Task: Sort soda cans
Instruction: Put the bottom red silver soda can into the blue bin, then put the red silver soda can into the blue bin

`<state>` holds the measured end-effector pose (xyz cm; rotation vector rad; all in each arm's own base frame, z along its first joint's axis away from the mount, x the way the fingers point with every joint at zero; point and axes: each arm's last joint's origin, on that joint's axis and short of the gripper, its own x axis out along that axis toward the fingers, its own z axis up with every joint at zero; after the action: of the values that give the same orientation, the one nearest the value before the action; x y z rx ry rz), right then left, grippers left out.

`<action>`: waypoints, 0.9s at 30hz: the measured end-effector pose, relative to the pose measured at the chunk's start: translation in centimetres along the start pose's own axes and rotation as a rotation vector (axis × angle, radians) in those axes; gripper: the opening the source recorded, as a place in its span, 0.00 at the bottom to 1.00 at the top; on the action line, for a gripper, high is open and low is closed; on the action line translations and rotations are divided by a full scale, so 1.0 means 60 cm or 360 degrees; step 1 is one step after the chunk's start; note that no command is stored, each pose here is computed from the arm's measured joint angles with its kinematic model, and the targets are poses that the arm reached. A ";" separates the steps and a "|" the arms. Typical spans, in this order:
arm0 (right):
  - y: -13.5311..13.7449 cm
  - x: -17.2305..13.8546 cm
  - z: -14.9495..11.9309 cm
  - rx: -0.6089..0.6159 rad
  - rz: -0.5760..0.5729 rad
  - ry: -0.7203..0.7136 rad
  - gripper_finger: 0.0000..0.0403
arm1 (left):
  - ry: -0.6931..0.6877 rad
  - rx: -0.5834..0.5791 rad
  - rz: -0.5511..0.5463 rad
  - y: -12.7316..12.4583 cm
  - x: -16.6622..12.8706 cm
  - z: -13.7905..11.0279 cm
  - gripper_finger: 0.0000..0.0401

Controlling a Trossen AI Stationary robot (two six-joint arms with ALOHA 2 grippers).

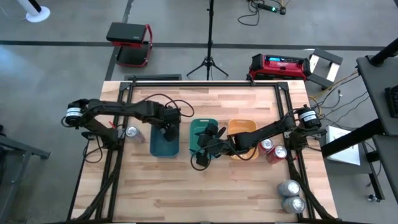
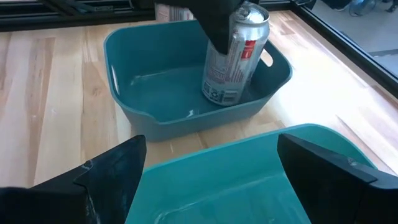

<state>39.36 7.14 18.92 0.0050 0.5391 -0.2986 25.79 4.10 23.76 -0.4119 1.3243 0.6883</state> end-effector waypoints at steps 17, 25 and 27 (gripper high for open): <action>0.001 -0.001 -0.004 -0.0018 0.0030 0.0042 0.89 | 0.0250 0.0115 0.0141 0.026 -0.097 -0.027 0.83; 0.012 -0.005 0.003 -0.0019 0.0069 -0.0043 0.89 | 0.0291 0.0043 0.0106 0.057 -0.105 -0.108 0.84; 0.013 -0.006 0.005 -0.0022 0.0075 -0.0067 0.89 | 0.0276 0.0012 0.0105 0.066 -0.102 -0.122 0.85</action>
<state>39.47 7.97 19.31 -0.0021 0.4989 -0.2486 17.19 0.99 28.53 -0.4305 1.5097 0.7147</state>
